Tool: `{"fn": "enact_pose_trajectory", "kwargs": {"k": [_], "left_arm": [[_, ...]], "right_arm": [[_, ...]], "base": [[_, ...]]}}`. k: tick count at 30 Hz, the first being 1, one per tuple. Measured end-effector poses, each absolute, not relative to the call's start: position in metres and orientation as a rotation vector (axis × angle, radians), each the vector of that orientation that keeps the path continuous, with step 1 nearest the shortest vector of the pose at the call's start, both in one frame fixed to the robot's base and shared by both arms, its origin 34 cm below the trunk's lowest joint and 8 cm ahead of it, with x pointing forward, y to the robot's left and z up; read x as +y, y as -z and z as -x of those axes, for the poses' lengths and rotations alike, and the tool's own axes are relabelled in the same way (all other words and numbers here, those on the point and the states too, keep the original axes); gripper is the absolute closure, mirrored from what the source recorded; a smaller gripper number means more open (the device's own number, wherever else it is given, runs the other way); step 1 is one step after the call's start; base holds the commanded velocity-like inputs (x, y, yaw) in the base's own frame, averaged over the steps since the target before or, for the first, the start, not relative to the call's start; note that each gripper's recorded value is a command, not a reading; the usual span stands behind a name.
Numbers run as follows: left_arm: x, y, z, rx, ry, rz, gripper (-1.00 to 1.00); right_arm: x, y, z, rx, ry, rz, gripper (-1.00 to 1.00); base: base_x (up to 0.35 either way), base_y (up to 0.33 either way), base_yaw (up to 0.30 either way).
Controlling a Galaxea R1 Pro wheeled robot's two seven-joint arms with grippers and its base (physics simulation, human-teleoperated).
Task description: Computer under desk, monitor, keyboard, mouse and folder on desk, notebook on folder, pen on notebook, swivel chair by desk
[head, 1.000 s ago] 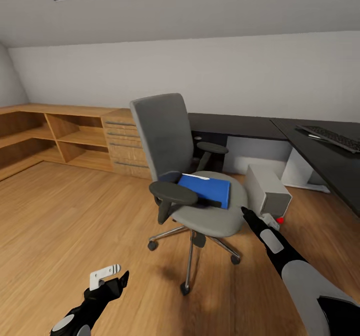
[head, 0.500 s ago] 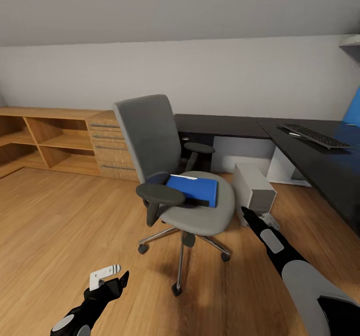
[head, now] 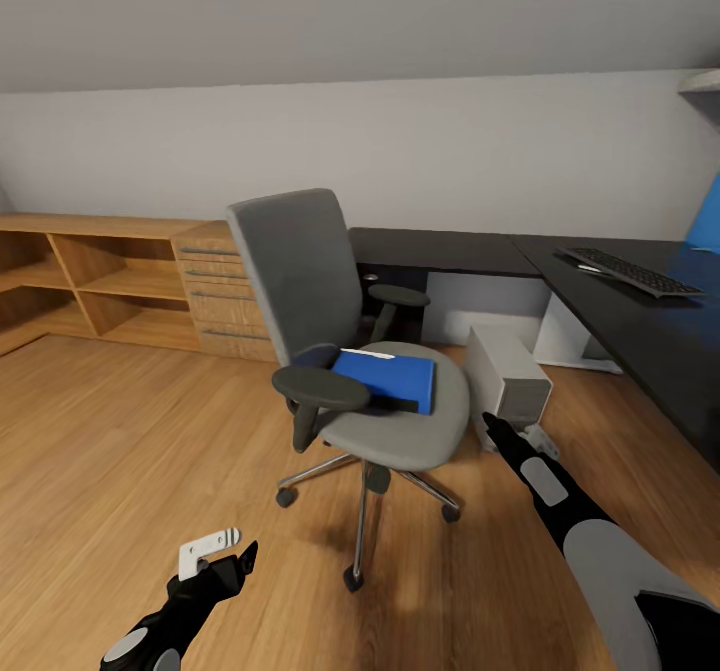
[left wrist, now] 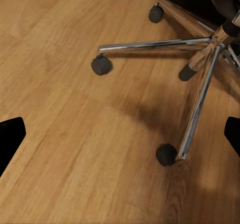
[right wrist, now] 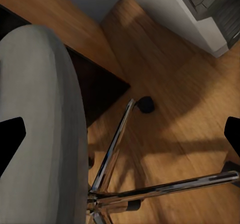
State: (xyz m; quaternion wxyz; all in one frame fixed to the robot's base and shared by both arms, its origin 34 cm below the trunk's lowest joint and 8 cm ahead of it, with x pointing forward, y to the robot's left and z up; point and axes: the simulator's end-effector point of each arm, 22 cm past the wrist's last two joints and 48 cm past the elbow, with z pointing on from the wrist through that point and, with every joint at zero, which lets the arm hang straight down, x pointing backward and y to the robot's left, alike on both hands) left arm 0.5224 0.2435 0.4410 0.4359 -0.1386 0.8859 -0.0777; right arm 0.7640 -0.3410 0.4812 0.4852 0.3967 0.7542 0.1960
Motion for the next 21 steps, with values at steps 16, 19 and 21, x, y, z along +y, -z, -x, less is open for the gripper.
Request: {"fn": "enact_pose_trajectory", "kwargs": {"k": [16,19,21], "left_arm": [[0.2459,-0.4411,-0.5225,2.203,0.19,0.351,-1.0],[0.2497,-0.4411,-0.5226,2.201,0.184,0.36,-1.0],[0.2508,-0.4412,-0.5226,2.2,0.182,0.362,-1.0]], "right_arm": [[-0.3421,-0.4815,-0.764,1.835,-0.475,-0.965,-1.0],[-0.3421,-0.4821,-0.7643,1.834,-0.476,-0.965,-1.0],[-0.3422,-0.4822,-0.7644,1.834,-0.476,-0.965,-1.0]], "base": [[0.0,0.0,0.0],[0.0,0.0,0.0],[0.02,0.0,0.0]]}}
